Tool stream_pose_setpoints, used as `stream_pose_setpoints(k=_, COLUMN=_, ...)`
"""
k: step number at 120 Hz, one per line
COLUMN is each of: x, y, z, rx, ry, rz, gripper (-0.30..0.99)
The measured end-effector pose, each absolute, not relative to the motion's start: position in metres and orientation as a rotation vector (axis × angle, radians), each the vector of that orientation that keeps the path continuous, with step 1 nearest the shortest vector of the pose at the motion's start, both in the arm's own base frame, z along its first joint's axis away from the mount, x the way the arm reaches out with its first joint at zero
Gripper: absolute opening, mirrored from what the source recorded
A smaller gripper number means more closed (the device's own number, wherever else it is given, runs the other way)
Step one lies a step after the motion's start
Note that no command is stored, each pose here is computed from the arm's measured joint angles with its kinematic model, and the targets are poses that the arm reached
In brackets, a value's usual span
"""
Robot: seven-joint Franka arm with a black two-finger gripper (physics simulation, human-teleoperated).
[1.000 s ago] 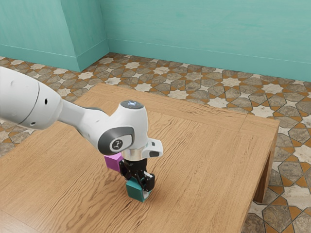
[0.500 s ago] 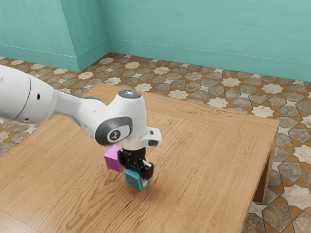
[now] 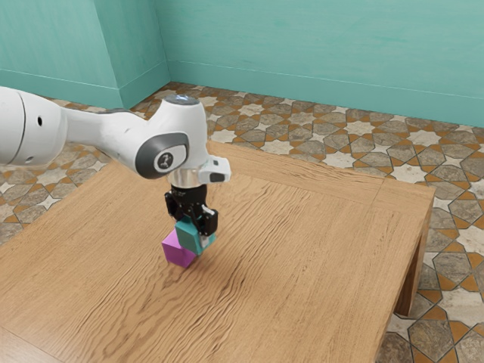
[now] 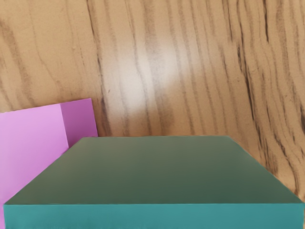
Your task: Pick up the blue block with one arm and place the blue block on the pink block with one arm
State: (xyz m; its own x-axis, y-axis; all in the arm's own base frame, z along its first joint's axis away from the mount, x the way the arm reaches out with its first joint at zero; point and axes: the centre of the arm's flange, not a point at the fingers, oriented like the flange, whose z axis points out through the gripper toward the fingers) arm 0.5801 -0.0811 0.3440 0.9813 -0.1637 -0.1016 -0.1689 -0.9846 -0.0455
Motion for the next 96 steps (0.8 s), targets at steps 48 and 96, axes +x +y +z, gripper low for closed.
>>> stream_pose_setpoints(k=48, x=0.591, y=-0.021, z=0.343, rx=-3.082, ry=0.264, rz=0.237, gripper=0.40)
stream_pose_setpoints(k=96, x=0.601, y=-0.006, z=0.336, rx=-3.092, ry=0.327, rz=0.252, gripper=0.40)
